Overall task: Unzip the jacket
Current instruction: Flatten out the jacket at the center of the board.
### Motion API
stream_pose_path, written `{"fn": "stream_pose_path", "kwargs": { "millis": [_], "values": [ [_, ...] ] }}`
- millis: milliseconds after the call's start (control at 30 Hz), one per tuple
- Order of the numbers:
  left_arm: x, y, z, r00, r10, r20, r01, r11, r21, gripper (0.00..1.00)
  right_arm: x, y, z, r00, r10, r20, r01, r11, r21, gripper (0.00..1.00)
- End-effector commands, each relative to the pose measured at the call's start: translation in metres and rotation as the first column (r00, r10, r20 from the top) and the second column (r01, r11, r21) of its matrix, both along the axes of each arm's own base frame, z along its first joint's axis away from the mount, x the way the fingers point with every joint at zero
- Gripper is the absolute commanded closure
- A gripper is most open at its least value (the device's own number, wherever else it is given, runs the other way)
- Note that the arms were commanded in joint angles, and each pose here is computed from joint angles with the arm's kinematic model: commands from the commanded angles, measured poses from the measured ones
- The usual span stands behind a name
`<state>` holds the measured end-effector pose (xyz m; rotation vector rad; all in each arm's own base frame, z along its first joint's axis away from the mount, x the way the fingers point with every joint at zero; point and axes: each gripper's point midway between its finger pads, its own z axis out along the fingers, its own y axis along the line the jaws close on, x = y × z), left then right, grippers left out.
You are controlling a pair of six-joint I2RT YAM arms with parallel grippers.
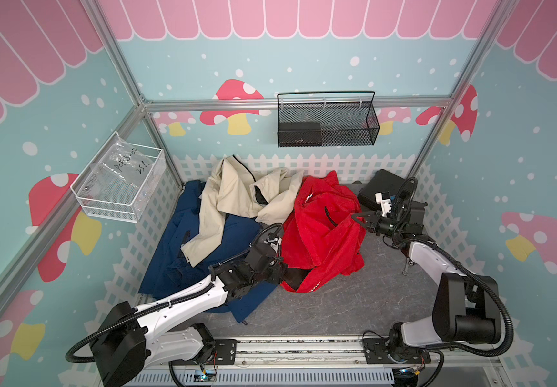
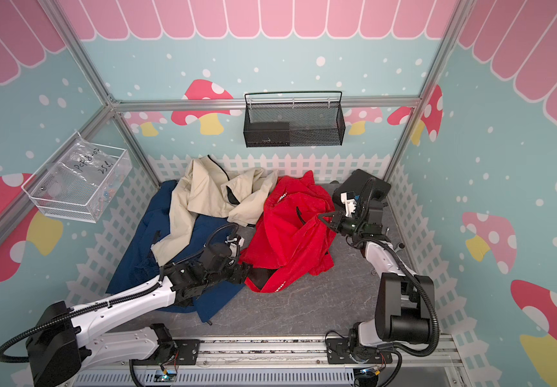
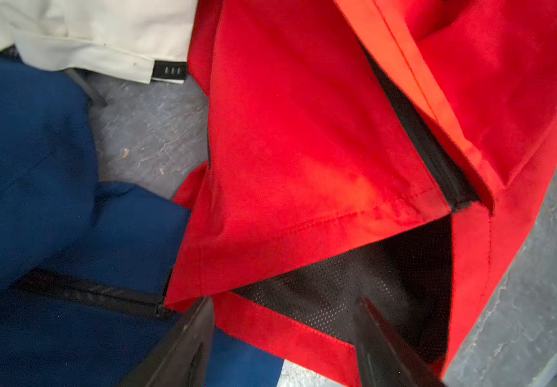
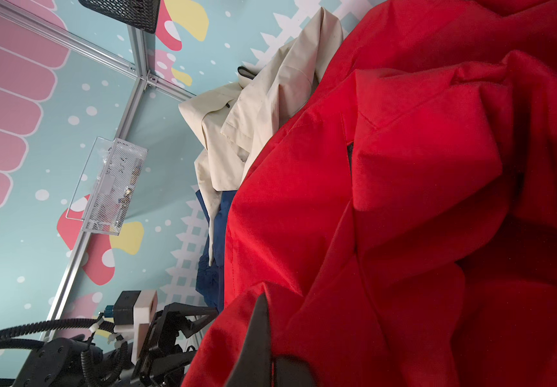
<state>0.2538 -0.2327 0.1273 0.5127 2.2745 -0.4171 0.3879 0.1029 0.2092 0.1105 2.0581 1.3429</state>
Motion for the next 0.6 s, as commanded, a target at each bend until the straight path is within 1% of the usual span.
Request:
{"fn": "stream_pose_path", "kwargs": {
  "millis": [0, 100, 200, 300, 367, 400, 567],
  "values": [
    [0.022, -0.013, 0.043, 0.964, -0.069, 0.258, 0.074, 0.997, -0.011, 0.32, 0.005, -0.003, 0.009, 0.998, 0.017, 0.056, -0.016, 1.000, -0.012, 1.00],
    [0.024, -0.011, 0.041, 0.946, -0.132, 0.295, 0.108, 0.989, 0.098, 0.32, 0.006, -0.004, 0.007, 0.998, 0.019, 0.054, -0.019, 1.000, -0.012, 1.00],
    [0.025, -0.009, 0.044, 0.920, -0.218, 0.326, 0.151, 0.964, 0.219, 0.32, 0.008, -0.005, 0.007, 0.998, 0.022, 0.052, -0.022, 1.000, -0.009, 1.00],
    [0.020, -0.005, 0.042, 0.868, -0.327, 0.374, 0.205, 0.922, 0.330, 0.32, 0.011, -0.005, 0.007, 0.998, 0.024, 0.055, -0.023, 1.000, -0.010, 1.00],
    [0.016, -0.001, 0.037, 0.838, -0.374, 0.397, 0.222, 0.899, 0.377, 0.29, 0.012, -0.006, 0.007, 0.998, 0.027, 0.053, -0.026, 1.000, -0.006, 1.00],
    [0.013, 0.001, 0.034, 0.811, -0.420, 0.407, 0.239, 0.873, 0.424, 0.28, 0.012, -0.006, 0.007, 0.998, 0.028, 0.051, -0.028, 1.000, -0.002, 1.00],
    [0.009, 0.006, 0.022, 0.782, -0.473, 0.406, 0.257, 0.838, 0.481, 0.27, 0.011, -0.008, 0.013, 0.998, 0.024, 0.064, -0.024, 1.000, -0.003, 1.00]
  ]
}}
